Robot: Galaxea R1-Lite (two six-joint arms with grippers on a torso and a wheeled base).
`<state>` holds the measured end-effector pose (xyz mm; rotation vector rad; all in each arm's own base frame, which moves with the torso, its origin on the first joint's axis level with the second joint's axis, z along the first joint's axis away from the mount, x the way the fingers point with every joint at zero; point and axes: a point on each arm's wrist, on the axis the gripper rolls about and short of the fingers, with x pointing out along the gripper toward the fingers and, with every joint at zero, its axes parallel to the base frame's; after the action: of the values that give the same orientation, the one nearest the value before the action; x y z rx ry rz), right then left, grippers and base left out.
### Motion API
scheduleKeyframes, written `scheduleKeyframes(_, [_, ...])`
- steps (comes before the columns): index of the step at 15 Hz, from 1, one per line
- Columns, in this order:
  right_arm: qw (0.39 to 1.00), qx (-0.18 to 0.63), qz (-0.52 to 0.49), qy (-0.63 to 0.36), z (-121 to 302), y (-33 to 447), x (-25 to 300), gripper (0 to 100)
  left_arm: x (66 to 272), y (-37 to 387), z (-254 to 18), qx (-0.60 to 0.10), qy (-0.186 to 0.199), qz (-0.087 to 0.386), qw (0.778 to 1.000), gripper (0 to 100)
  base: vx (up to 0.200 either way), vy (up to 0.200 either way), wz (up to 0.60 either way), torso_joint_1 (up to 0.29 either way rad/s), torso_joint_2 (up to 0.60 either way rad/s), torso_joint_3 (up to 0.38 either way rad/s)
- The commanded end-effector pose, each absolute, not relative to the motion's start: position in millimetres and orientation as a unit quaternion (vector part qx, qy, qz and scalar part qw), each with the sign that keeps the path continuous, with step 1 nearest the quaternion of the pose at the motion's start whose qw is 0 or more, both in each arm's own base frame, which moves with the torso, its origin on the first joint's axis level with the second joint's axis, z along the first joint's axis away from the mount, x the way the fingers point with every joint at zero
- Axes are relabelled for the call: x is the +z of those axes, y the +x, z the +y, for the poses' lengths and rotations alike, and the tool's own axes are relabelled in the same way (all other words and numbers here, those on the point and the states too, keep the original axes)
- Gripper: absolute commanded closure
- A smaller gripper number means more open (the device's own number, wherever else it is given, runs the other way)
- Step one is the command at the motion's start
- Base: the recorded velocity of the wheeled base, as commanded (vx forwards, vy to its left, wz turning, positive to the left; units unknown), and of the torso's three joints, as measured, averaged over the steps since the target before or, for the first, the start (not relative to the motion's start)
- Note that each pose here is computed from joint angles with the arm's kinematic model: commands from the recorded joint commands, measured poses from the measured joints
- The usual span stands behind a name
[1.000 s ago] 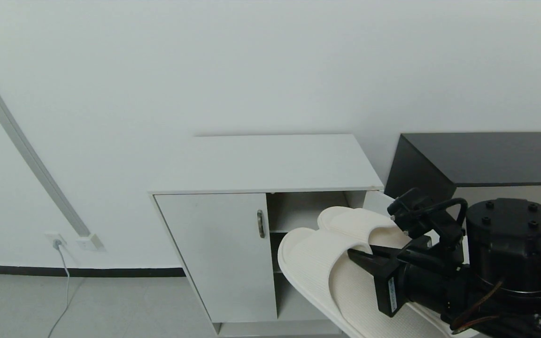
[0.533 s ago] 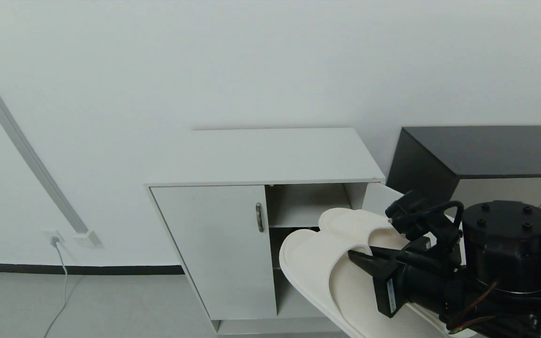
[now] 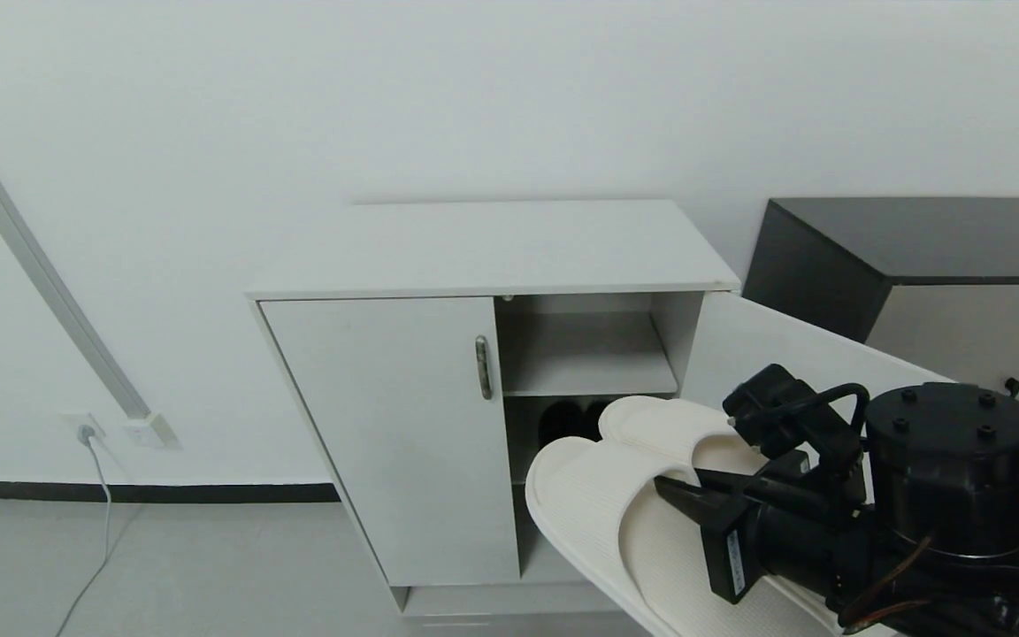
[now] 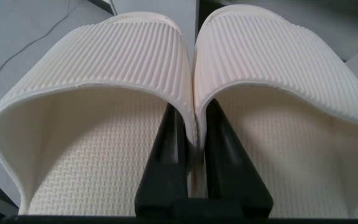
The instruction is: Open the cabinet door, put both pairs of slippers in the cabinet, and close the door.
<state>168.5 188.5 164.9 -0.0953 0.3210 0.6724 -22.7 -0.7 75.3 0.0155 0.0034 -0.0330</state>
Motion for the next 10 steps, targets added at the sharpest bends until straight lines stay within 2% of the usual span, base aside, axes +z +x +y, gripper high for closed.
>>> scheduleKeyframes(1, [0.930, 0.329, 0.157, -0.047, 188.3, 167.8, 163.8, 100, 75.4, -22.7, -0.8, -0.017, 0.008, 0.001, 1.000, 100, 0.000, 0.000, 0.00, -0.183, 0.50, 0.310])
scheduleKeyframes(10, [0.930, 0.330, 0.156, -0.047, 193.2, 171.6, 158.0, 100, 75.4, -22.6, -0.8, -0.017, 0.008, 0.002, 1.000, 100, 0.000, 0.000, 0.00, -0.155, 0.48, 0.325])
